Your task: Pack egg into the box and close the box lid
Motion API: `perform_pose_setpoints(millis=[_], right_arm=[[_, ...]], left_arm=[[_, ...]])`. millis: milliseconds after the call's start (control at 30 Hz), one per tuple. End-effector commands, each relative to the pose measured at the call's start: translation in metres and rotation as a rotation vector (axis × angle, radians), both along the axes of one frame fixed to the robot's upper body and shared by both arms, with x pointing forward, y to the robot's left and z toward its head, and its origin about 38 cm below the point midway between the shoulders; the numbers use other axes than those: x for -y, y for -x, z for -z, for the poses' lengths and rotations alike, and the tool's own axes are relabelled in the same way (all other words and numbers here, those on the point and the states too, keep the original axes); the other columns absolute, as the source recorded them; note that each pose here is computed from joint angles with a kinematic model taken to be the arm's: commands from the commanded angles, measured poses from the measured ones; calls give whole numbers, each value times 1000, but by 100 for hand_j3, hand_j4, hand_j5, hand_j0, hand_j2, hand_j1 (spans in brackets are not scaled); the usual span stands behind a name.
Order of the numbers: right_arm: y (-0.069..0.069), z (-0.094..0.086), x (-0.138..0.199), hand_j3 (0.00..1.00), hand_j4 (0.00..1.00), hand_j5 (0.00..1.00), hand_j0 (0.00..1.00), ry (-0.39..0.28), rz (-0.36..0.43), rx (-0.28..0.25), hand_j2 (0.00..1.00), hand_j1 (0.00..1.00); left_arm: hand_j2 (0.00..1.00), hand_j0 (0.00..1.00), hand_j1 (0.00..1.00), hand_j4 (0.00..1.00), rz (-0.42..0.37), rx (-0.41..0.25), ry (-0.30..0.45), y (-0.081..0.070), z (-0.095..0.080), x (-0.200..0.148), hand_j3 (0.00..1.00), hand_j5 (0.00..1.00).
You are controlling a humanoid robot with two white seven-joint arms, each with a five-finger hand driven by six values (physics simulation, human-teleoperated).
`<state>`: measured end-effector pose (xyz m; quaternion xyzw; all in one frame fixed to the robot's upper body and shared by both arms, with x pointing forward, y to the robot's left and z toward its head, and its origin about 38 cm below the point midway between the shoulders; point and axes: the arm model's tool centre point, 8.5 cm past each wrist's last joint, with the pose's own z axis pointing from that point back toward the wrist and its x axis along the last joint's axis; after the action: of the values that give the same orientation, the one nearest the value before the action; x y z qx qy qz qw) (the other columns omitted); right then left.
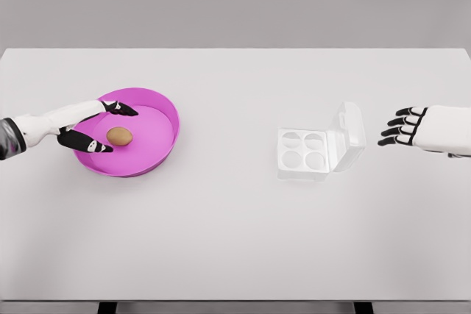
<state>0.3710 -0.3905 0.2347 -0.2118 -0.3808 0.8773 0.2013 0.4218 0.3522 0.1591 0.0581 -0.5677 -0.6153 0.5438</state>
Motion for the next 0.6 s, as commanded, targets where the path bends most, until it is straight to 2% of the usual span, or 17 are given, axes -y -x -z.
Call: perform_pose_setpoints(millis=[0, 433, 567], right_arm=[[-1, -1, 1, 100, 100, 100, 100, -4, 4, 3, 100, 100], [-2, -2, 6, 100, 100, 100, 100, -3, 21, 4, 100, 100], [-2, -2, 5, 100, 100, 100, 100, -4, 20, 4, 100, 100]], left_arm=[[81, 81, 81, 81, -2, 1, -2, 0, 0, 0, 81, 81], [81, 81, 81, 81, -15, -15, -26, -3, 15, 2, 81, 81], [81, 81, 81, 81, -13, -1, -42, -5, 16, 7, 81, 81]])
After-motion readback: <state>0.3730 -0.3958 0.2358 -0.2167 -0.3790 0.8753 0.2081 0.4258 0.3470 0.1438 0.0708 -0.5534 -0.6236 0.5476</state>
